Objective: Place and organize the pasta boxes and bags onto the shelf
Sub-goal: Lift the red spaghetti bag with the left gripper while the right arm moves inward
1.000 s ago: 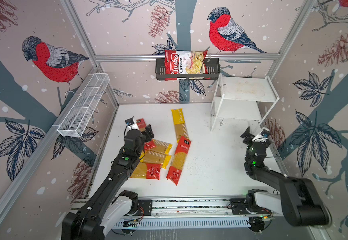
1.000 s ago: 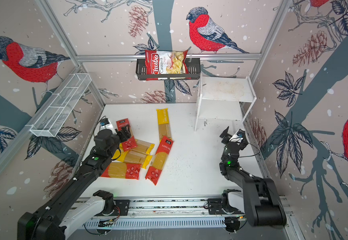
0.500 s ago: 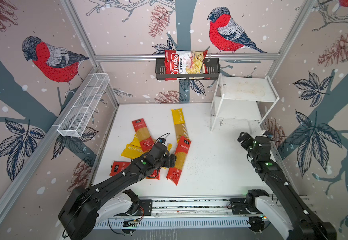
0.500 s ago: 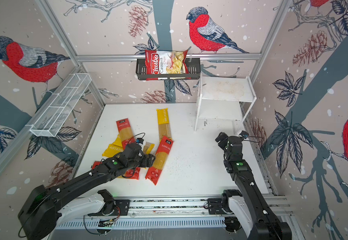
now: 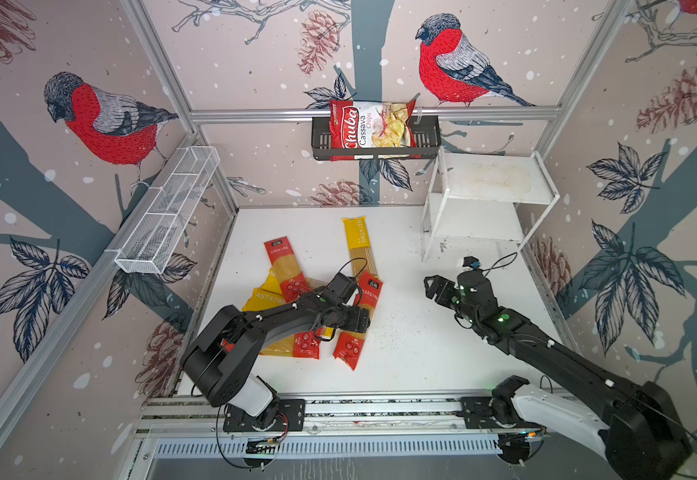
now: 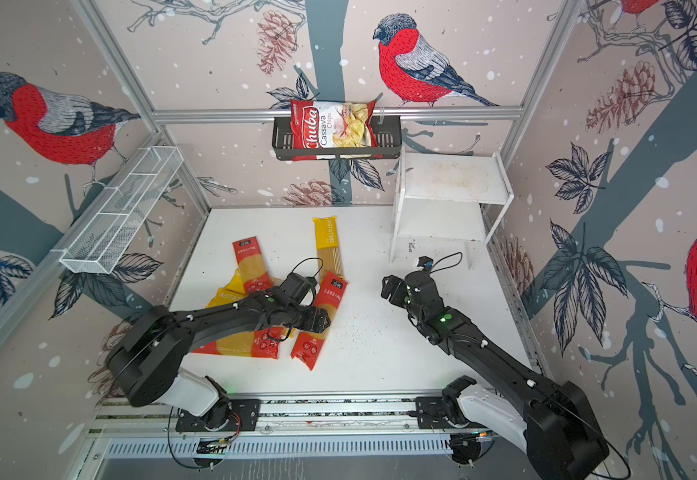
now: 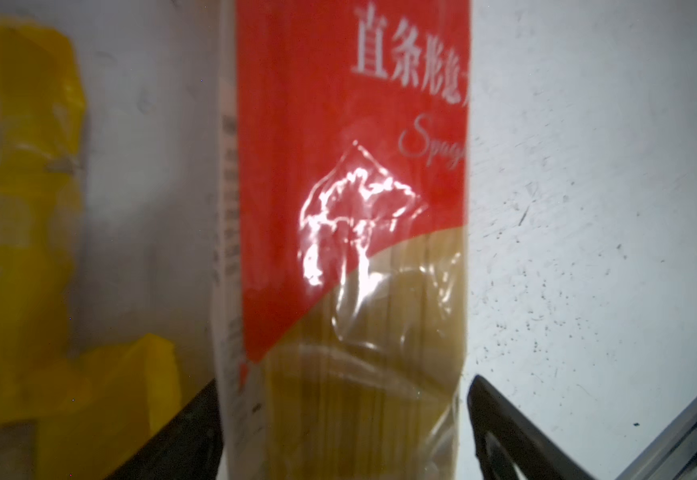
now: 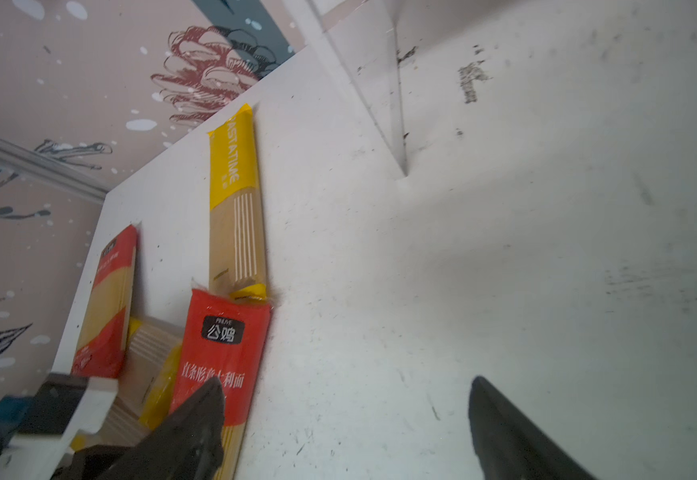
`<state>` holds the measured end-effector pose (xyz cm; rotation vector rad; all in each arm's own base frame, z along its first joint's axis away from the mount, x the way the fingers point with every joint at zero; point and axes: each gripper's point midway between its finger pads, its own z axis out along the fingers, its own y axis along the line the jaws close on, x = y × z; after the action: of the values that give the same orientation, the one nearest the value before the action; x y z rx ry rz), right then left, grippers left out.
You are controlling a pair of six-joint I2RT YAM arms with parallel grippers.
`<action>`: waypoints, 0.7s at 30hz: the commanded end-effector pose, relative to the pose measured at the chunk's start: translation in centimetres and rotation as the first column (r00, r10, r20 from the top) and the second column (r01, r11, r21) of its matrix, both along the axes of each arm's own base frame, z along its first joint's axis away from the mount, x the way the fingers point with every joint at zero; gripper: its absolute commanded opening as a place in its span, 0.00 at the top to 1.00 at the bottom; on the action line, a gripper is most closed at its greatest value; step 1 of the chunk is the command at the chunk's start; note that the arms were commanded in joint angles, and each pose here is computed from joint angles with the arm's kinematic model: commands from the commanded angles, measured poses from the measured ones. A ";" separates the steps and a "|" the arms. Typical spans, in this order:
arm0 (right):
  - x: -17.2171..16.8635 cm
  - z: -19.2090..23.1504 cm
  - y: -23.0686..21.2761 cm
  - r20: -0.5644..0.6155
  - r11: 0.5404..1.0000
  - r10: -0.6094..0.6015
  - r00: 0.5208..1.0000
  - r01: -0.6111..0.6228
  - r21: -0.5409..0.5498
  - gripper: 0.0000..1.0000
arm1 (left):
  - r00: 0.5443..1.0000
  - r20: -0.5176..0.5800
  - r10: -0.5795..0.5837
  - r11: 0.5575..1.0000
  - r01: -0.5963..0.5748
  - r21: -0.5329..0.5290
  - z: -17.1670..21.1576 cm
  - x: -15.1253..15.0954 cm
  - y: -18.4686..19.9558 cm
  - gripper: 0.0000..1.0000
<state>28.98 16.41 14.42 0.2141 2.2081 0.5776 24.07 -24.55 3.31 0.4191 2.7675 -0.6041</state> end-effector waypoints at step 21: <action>0.5 -0.7 1.6 0.021 0.999 0.037 0.999 -0.036 -0.040 0.09 | 0.998 -0.059 -0.011 0.990 0.003 -0.138 0.0 -0.8 -3.1 0.74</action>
<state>29.11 17.82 13.07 0.1716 2.2385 0.5515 24.06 -27.19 3.18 0.4030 2.7429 -0.7568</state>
